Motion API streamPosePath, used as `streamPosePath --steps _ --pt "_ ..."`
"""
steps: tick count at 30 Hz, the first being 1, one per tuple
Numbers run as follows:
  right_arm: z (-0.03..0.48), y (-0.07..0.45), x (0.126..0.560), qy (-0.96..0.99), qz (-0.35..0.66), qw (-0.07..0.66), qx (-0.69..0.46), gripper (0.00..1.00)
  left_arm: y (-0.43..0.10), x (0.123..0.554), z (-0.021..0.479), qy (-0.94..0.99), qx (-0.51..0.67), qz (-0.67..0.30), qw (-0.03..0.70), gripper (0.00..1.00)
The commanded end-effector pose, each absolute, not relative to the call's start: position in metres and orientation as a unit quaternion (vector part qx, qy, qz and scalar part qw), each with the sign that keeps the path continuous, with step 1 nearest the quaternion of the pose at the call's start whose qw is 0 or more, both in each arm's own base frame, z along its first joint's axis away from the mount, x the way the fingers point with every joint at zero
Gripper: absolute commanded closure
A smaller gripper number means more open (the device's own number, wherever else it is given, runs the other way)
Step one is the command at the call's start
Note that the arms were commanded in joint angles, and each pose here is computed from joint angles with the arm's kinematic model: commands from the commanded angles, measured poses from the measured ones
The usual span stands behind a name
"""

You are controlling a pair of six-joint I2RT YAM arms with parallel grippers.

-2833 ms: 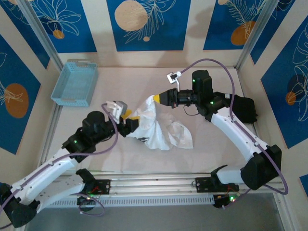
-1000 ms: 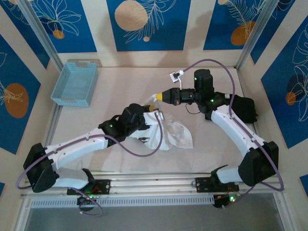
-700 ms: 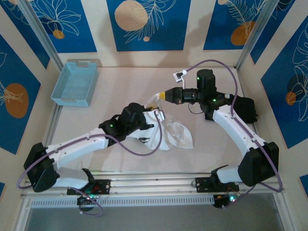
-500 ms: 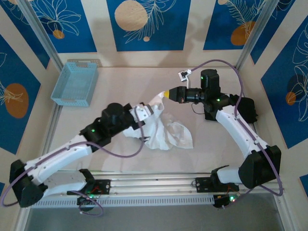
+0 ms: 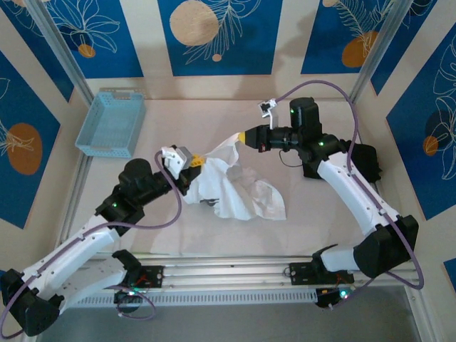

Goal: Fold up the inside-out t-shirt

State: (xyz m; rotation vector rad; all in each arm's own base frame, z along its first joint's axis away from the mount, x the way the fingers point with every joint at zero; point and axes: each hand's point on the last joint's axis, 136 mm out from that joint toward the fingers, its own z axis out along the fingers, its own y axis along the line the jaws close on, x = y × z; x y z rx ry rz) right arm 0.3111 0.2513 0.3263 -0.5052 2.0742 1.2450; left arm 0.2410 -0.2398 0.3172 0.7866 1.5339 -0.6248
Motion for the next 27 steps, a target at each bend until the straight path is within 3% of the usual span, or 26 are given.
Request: streamPosePath --steps 1,12,20,21,23,27 --pt "0.32 0.247 0.301 0.787 0.488 0.319 -0.201 1.0 -0.242 0.235 0.282 0.696 0.334 -0.298 0.561 1.0" --pt "0.253 0.251 0.286 0.837 0.444 0.244 -0.207 1.0 -0.309 0.189 0.208 0.685 0.412 -0.406 0.443 1.0" --pt "0.197 0.239 0.226 0.868 0.433 0.163 -0.18 1.0 -0.33 0.149 0.162 0.685 0.467 -0.419 0.369 1.0" --pt "0.19 0.239 0.22 0.871 0.433 0.152 -0.176 1.0 -0.329 0.145 0.153 0.691 0.472 -0.416 0.355 0.97" --pt "0.173 0.239 0.203 0.877 0.432 0.12 -0.172 0.95 -0.328 0.137 0.142 0.699 0.478 -0.415 0.334 0.81" --pt "0.155 0.231 0.192 0.895 0.402 0.105 -0.162 0.78 -0.317 0.141 0.143 0.711 0.455 -0.403 0.354 0.59"
